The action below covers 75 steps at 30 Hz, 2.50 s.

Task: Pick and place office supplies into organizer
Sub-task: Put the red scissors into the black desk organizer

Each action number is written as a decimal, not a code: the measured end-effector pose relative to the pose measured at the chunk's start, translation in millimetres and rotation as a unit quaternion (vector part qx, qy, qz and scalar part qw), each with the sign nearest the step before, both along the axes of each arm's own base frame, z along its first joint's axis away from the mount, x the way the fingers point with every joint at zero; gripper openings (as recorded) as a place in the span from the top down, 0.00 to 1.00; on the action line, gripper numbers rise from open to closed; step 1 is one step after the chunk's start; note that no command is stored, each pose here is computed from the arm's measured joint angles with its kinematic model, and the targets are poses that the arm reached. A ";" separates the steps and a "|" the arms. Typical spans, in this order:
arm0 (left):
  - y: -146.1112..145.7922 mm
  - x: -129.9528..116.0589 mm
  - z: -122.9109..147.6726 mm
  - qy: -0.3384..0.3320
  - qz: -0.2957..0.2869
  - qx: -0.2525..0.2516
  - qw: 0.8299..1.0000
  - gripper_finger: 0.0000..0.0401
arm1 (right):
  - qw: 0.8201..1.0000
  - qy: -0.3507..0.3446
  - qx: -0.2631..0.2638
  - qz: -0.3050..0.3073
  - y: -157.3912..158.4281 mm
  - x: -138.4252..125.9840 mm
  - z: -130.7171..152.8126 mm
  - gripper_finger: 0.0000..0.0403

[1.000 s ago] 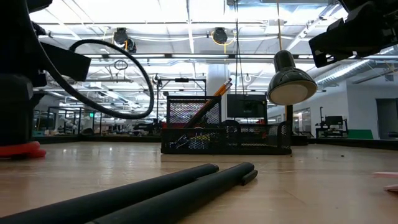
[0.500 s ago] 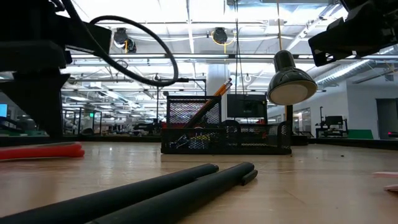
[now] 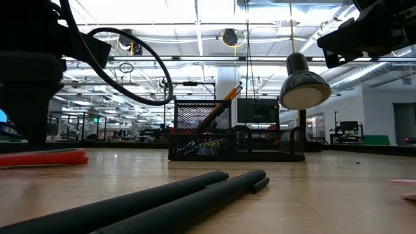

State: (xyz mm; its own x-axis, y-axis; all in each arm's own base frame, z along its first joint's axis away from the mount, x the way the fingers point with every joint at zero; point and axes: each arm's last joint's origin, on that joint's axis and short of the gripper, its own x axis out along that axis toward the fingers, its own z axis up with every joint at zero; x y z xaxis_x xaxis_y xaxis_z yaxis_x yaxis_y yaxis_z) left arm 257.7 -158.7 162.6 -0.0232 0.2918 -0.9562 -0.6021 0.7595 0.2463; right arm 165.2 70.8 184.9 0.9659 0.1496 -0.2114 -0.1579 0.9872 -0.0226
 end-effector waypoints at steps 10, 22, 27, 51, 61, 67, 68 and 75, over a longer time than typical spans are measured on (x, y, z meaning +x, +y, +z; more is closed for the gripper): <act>1.9 18.2 18.5 -0.024 0.031 -0.039 0.998 0.47 | 1.000 -0.009 0.004 0.000 0.2 0.4 1.9 1.00; 6.4 26.3 19.9 -0.045 0.055 -0.053 0.996 0.60 | 1.000 -0.013 0.006 0.002 0.3 0.5 2.7 1.00; 3.8 29.7 14.8 -0.071 0.036 -0.065 0.995 0.60 | 1.000 -0.013 0.006 0.002 0.4 0.5 2.6 1.00; 20.3 2.2 -49.6 -0.100 0.015 -0.090 0.991 0.61 | 1.000 -0.012 0.006 0.003 0.4 0.4 2.6 1.00; 11.6 5.1 -51.2 -0.149 -0.068 -0.044 0.985 0.91 | 1.000 -0.005 0.003 0.003 0.3 0.2 1.1 1.00; 7.2 4.7 -53.2 -0.188 -0.074 0.007 0.979 0.91 | 1.000 -0.002 0.001 0.003 0.2 0.0 0.5 1.00; 6.3 4.8 -53.5 -0.197 -0.076 0.016 0.977 0.89 | 1.000 -0.002 0.001 0.003 0.2 0.1 0.5 1.00; 1.3 15.7 -35.9 -0.287 -0.125 0.048 0.949 0.91 | 1.000 0.003 0.012 0.000 0.1 -0.1 -0.2 1.00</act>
